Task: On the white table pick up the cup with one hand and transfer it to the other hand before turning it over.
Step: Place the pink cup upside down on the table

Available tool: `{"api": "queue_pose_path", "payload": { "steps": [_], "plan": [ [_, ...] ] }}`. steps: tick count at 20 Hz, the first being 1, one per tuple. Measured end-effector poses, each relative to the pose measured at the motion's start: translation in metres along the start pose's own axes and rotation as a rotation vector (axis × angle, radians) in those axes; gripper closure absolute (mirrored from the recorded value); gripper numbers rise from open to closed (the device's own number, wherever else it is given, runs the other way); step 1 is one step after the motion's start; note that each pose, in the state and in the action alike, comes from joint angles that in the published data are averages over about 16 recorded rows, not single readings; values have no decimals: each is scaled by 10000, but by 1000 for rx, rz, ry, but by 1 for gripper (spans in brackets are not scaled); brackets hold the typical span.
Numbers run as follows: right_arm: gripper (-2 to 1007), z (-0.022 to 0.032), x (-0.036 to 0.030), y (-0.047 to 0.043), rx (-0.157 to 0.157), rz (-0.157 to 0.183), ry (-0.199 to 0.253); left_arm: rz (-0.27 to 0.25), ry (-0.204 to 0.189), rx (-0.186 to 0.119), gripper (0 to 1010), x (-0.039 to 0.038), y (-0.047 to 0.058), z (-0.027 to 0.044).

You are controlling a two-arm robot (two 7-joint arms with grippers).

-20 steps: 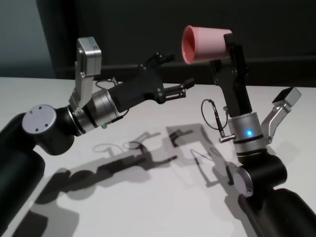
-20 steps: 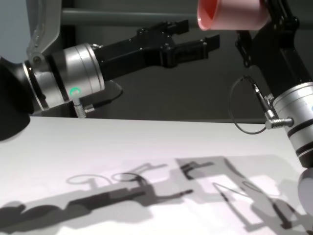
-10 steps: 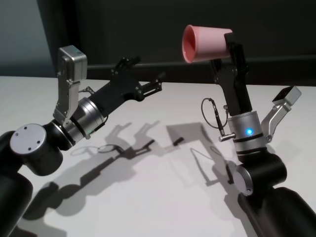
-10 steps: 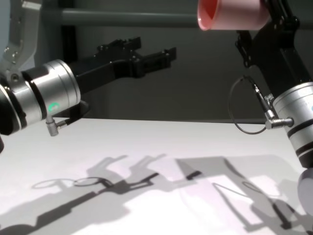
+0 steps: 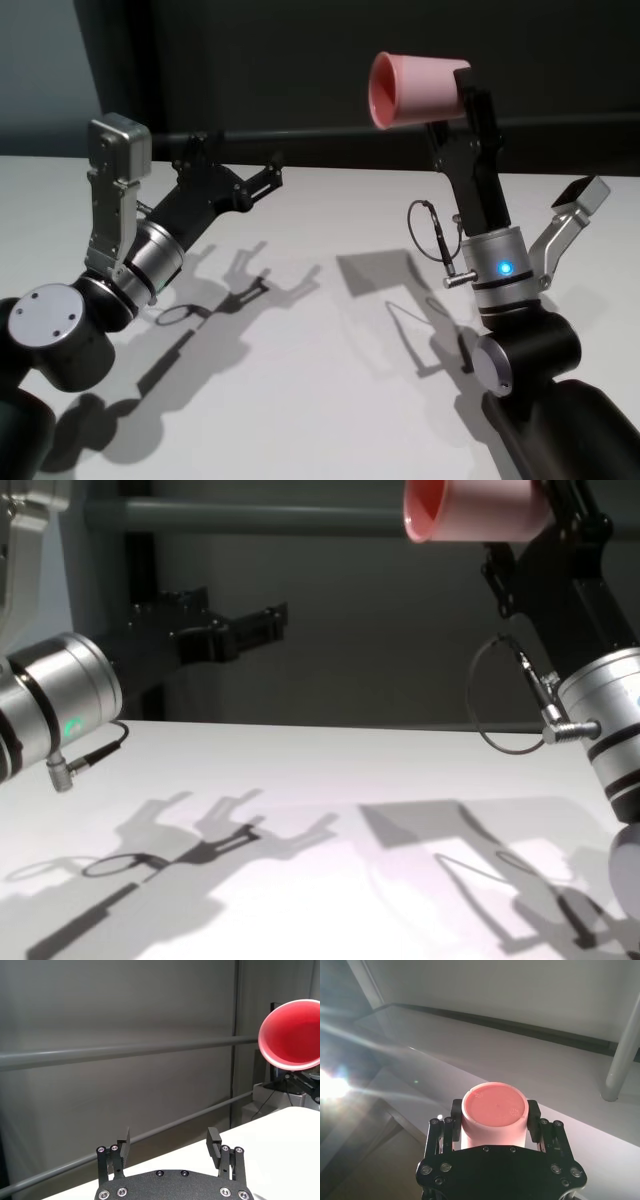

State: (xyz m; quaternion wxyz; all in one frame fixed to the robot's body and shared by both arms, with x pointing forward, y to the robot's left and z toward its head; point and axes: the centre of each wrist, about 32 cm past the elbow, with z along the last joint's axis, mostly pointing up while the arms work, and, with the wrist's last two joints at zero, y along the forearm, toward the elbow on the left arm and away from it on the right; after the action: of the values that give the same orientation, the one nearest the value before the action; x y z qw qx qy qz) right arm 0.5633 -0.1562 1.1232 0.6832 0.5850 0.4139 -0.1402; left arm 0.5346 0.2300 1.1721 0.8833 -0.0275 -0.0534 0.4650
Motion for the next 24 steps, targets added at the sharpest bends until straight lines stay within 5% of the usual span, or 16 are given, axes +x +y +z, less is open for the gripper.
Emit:
{"api": "queue_pose_path", "payload": {
  "steps": [12,24],
  "plan": [
    [261,0,0,0,0,0,0,189,36,33,7,-201,203,-178],
    [261,0,0,0,0,0,0,305,85,-11,7,-363,393,-342]
  ]
}}
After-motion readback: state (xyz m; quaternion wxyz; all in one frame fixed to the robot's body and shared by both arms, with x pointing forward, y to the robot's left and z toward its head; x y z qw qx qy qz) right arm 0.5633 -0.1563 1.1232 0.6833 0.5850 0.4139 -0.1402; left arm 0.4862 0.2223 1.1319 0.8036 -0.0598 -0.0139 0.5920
